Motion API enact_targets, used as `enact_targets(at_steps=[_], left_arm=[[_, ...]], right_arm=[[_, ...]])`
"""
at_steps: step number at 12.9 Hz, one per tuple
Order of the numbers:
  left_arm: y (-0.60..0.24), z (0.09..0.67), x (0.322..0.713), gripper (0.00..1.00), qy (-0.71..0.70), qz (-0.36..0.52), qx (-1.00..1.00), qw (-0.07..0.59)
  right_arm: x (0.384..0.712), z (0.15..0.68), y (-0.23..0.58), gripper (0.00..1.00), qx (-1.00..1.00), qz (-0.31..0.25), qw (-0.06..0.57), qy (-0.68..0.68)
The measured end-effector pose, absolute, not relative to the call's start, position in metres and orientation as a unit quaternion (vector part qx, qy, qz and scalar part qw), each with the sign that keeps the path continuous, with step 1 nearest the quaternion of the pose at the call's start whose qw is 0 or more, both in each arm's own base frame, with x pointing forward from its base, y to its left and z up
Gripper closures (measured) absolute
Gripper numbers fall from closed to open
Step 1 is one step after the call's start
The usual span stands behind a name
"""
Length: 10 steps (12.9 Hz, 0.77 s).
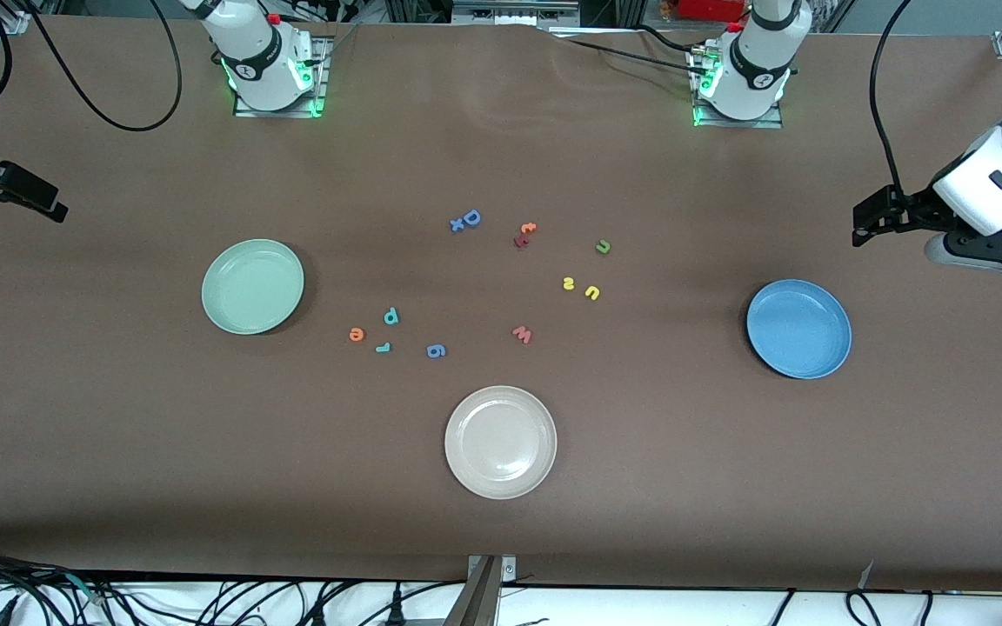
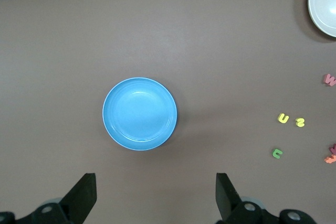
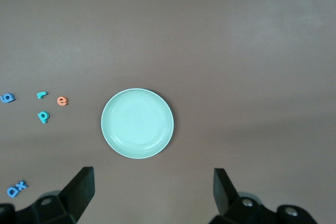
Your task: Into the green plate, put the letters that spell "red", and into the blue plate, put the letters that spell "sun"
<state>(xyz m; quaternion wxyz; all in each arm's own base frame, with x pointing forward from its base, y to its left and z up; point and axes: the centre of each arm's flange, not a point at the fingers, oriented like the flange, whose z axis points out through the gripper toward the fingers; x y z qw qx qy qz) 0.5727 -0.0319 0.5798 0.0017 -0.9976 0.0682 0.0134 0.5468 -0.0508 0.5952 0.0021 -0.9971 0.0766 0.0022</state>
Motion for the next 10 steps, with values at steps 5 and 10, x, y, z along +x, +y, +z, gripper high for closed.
enact_targets(at_steps=[5,10], left_arm=[[-0.0319,0.5798,0.5727,0.0,0.068,0.013,-0.998,0.002],[-0.0319,0.5798,0.5727,0.0,0.068,0.013,-0.998,0.002]], right_arm=[[0.5468,0.5952,-0.0508,0.0,-0.997,0.002,0.002,0.077],[0.5468,0.5952,-0.0508,0.0,-0.997,0.002,0.002,0.076]])
